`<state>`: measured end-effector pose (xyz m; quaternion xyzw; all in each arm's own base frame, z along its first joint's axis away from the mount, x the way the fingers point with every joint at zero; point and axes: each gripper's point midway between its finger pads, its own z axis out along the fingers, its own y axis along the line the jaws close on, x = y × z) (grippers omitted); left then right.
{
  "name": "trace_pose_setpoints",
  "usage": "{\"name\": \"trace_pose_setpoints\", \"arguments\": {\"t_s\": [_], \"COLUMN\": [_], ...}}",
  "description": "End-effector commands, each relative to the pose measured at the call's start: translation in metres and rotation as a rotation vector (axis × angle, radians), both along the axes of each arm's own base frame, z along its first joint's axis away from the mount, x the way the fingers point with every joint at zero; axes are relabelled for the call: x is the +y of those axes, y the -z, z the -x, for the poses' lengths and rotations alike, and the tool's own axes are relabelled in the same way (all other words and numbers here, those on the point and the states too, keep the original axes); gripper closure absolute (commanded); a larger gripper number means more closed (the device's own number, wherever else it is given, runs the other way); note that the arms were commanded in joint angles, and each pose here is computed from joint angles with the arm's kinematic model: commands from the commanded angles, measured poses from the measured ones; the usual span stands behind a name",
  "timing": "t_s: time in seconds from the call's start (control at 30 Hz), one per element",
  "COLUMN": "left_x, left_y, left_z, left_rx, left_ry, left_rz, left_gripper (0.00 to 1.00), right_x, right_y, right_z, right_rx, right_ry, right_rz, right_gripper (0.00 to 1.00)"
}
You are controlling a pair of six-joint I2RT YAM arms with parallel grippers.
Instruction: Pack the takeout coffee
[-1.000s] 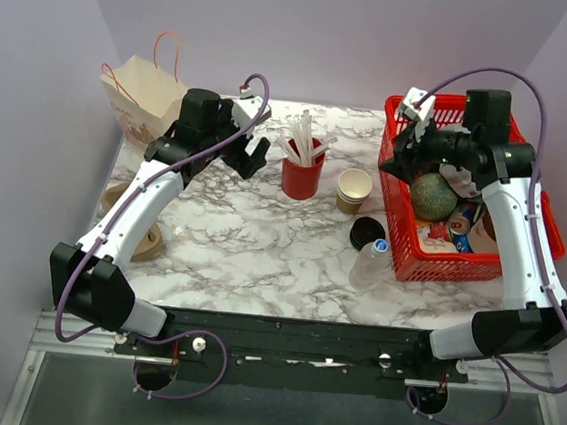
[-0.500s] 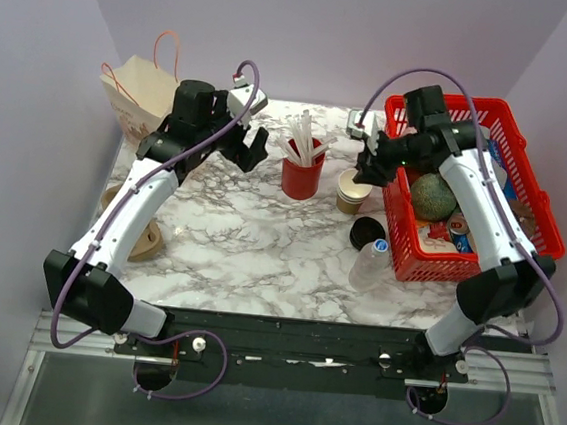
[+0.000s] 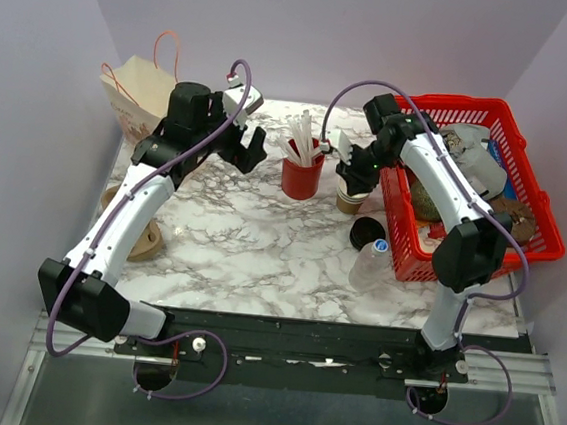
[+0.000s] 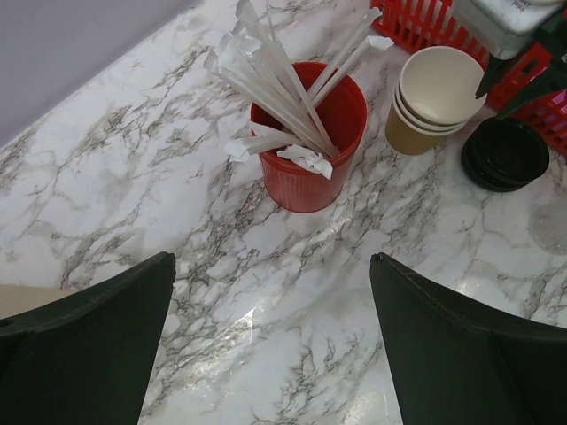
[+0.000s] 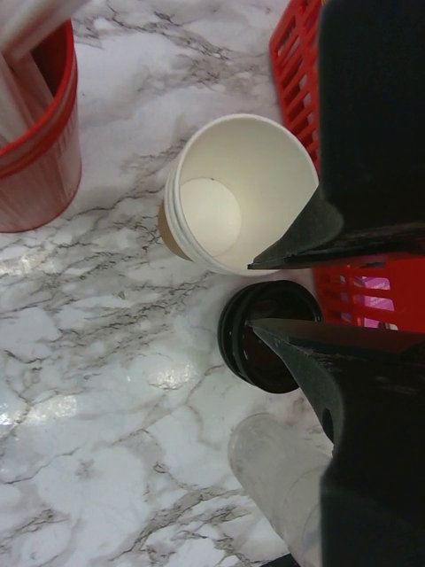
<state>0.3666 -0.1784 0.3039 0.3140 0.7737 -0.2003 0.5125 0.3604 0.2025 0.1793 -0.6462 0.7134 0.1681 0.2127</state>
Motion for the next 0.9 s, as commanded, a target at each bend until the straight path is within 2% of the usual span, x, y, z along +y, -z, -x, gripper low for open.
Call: {"name": "trace_pose_setpoints", "arguments": {"t_s": [0.0,0.33,0.87], "left_x": [0.011,0.017,0.018], "left_y": [-0.009,-0.002,-0.001], "left_z": [0.003,0.005,0.003], "left_rx": [-0.028,-0.016,-0.011], "left_ry": [-0.043,-0.06,-0.068], "left_rz": [0.008,0.009,0.023], "left_gripper": [0.01,0.01,0.01], "right_x": [-0.01,-0.016,-0.017], "right_y": [0.019,0.042,0.058], "right_z": [0.001,-0.005,-0.009], "right_rx": [-0.005,0.003,-0.002], "right_ry": [0.003,0.04,0.049], "right_rz": [0.101,0.176,0.195], "right_gripper": [0.64,0.65,0.68]}}
